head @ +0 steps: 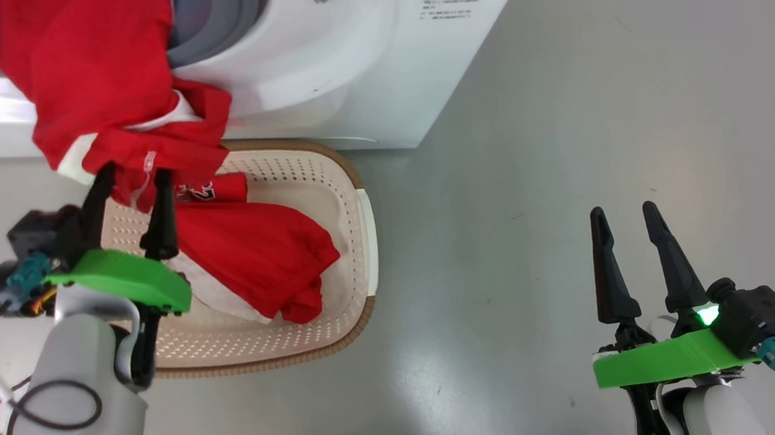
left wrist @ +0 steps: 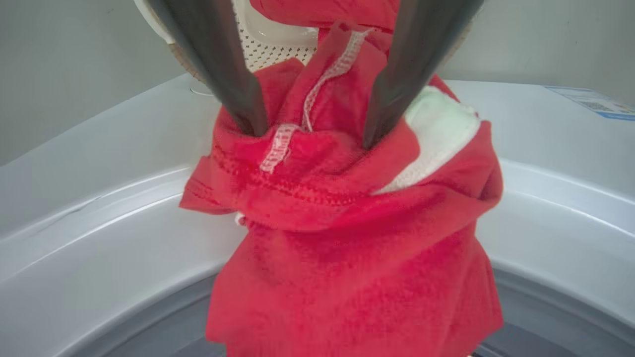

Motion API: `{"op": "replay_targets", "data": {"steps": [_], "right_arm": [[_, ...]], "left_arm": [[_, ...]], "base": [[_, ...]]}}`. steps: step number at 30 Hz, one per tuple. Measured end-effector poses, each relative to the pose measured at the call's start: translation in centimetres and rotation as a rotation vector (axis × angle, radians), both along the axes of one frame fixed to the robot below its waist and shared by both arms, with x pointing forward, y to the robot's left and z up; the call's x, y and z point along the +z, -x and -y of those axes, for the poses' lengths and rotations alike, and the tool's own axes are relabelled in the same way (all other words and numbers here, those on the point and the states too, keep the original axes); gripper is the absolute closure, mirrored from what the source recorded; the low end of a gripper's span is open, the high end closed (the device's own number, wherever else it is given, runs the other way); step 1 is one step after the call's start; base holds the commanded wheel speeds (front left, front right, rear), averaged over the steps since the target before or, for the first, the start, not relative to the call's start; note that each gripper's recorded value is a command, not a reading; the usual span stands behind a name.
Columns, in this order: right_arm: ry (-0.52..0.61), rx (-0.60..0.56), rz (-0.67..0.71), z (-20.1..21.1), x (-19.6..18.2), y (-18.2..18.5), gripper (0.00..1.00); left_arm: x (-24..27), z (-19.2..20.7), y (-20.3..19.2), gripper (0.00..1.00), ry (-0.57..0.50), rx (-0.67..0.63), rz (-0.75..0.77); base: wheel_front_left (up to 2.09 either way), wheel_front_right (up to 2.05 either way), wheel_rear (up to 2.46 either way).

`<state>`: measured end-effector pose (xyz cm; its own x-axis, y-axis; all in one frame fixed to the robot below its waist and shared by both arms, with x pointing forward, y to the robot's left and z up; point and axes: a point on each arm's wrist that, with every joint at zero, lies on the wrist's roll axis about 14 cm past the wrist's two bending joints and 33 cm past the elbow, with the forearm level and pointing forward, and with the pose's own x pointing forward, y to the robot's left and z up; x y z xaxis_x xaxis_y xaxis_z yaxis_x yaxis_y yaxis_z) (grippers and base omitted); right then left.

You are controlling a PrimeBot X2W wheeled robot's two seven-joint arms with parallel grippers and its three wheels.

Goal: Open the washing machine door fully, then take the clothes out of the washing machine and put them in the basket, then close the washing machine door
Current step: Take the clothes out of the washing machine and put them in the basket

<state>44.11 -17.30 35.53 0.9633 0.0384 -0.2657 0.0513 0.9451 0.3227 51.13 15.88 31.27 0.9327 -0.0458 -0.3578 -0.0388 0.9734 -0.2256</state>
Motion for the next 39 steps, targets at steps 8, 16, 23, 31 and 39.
{"op": "replay_targets", "data": {"steps": [8,16,23,31,39], "right_arm": [[0.002,0.020,0.027,-0.6,1.0,-0.3,0.00],[0.002,0.028,0.031,-0.9,1.4,0.1,0.00],[0.006,0.027,0.030,-0.8,1.4,0.3,0.00],[0.008,0.022,0.031,-0.6,1.4,0.3,0.00],[0.005,0.023,0.027,-0.7,1.2,0.1,0.00]], "left_arm": [[3.0,-1.0,1.4,0.00,0.009,0.026,0.082],[6.1,-2.0,2.8,0.00,-0.002,0.062,0.166],[7.2,-2.2,4.2,0.00,-0.022,0.079,0.190],[7.5,-2.0,4.3,0.00,-0.018,0.081,0.199],[9.8,-1.9,1.3,0.00,-0.042,0.053,0.287]], "base": [[0.00,0.00,0.00],[0.00,0.00,0.00],[0.00,0.00,0.00],[0.00,0.00,0.00],[0.00,0.00,0.00]]}}
